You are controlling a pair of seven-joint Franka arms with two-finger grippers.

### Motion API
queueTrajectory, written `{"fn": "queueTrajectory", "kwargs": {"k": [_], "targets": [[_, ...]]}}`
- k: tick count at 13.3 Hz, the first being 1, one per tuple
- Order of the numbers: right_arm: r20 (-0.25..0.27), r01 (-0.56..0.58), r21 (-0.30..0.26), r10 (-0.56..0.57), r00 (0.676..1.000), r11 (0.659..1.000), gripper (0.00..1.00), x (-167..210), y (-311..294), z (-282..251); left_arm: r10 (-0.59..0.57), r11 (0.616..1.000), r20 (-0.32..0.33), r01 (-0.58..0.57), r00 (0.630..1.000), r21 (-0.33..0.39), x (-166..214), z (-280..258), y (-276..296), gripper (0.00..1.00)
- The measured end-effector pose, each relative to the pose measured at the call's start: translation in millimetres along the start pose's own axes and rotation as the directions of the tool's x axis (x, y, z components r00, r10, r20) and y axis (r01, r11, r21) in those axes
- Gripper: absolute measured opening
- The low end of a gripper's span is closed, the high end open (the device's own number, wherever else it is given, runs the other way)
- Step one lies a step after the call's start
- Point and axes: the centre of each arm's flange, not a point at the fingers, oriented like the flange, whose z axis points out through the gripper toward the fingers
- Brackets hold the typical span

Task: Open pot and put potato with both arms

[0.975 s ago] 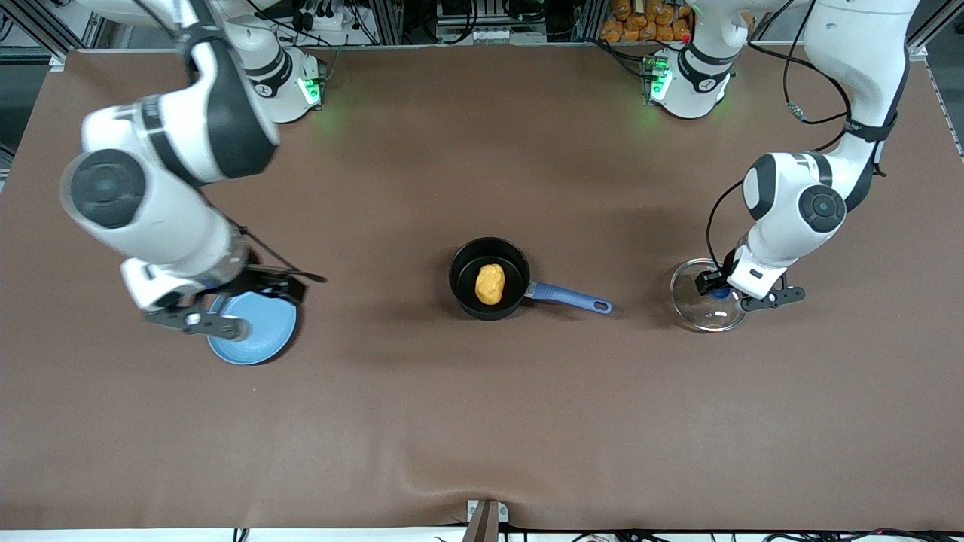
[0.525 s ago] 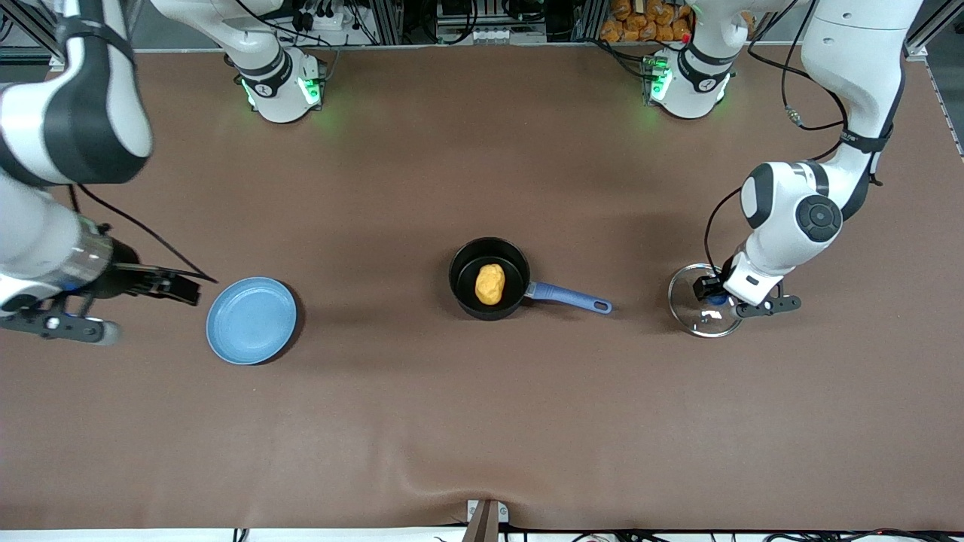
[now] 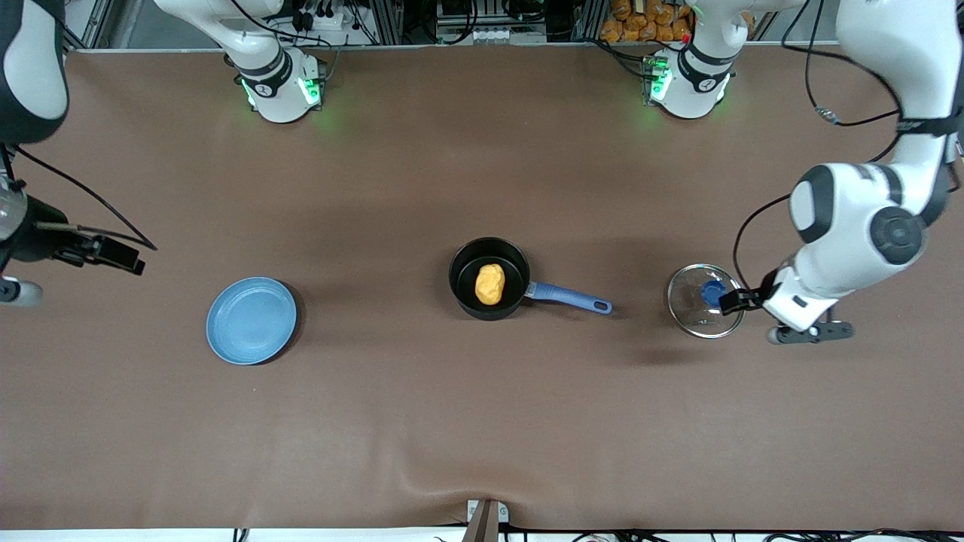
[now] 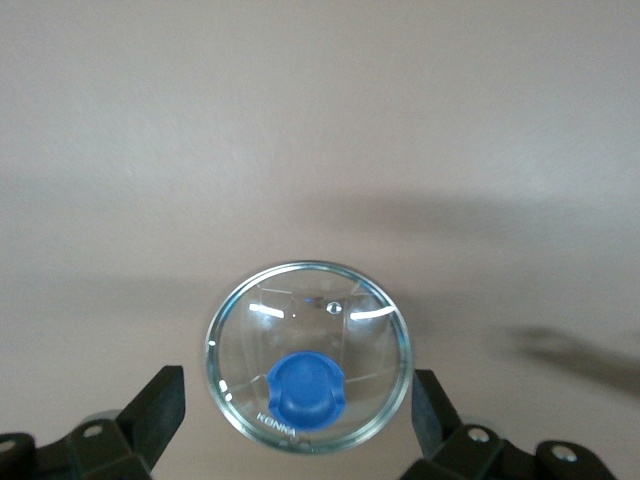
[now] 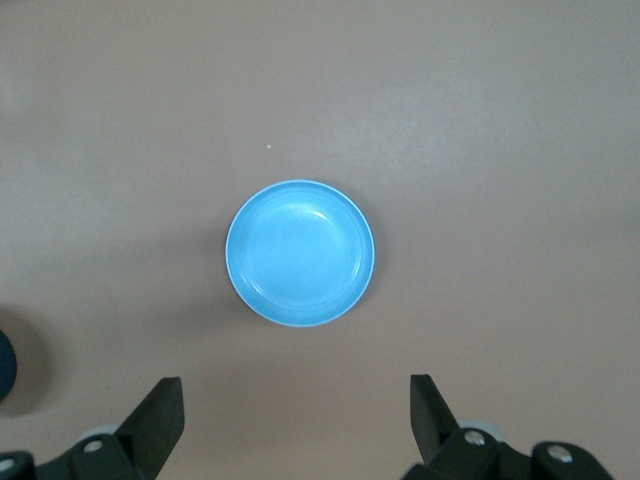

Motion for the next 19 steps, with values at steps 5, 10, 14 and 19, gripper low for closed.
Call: {"fn": "queueTrajectory", "kwargs": {"k": [5,10,14,19], "targets": [[-0.064,0.006,0.011,-0.006,0.998,1.000,1.00,-47,3,-20,0.005,1.000,-0.009,-0.005,1.000,0.001,-17,-142,2,1.00],[-0.080,0.009,0.014,-0.008,0.997,1.000,1.00,-82,6,-55,-0.006,1.000,-0.008,0.006,1.000,0.002,-24,-236,-6,1.00],[-0.093,0.011,0.016,-0.009,0.996,1.000,1.00,-101,8,-75,-0.018,1.000,0.058,0.018,0.998,0.009,-34,-253,-14,1.00],[-0.097,0.011,0.017,-0.010,0.995,1.000,1.00,-105,8,-77,-0.006,1.000,0.048,0.005,0.999,0.009,-53,-281,-9,1.00]]}}
